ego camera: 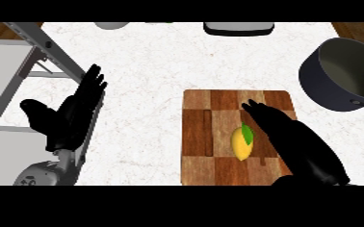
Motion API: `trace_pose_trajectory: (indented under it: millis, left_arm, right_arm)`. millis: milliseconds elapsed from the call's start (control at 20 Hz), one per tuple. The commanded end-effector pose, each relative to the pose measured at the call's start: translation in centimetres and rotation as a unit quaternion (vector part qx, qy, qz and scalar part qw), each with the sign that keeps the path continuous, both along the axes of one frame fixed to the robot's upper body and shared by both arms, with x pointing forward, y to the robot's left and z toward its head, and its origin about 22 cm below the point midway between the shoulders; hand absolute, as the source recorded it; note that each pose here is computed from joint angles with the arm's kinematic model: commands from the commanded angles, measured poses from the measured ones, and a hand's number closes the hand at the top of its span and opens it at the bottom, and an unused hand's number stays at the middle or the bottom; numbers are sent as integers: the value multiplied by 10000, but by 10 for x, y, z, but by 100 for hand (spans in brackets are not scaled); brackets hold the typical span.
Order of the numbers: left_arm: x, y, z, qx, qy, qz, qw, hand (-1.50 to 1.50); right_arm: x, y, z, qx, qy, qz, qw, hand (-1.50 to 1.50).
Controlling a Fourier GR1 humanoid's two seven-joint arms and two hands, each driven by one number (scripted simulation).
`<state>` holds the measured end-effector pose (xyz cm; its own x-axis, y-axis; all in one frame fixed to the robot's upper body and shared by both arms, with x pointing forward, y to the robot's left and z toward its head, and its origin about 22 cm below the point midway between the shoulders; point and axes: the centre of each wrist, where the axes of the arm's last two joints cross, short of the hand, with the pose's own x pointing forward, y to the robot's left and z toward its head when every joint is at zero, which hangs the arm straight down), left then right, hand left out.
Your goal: Pick the lemon from the cutting board and place it in the pot
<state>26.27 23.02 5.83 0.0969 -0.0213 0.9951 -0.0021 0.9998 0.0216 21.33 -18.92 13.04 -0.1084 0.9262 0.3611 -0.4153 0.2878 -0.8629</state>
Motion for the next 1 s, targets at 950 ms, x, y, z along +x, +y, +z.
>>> trace_pose_trajectory:
  millis: [950]
  left_arm:
    - [5, -7, 11, -14, -47, -14, 10000, 0]
  right_arm:
    - [37, 13, -83, -1217, 607, -395, 9899, -150]
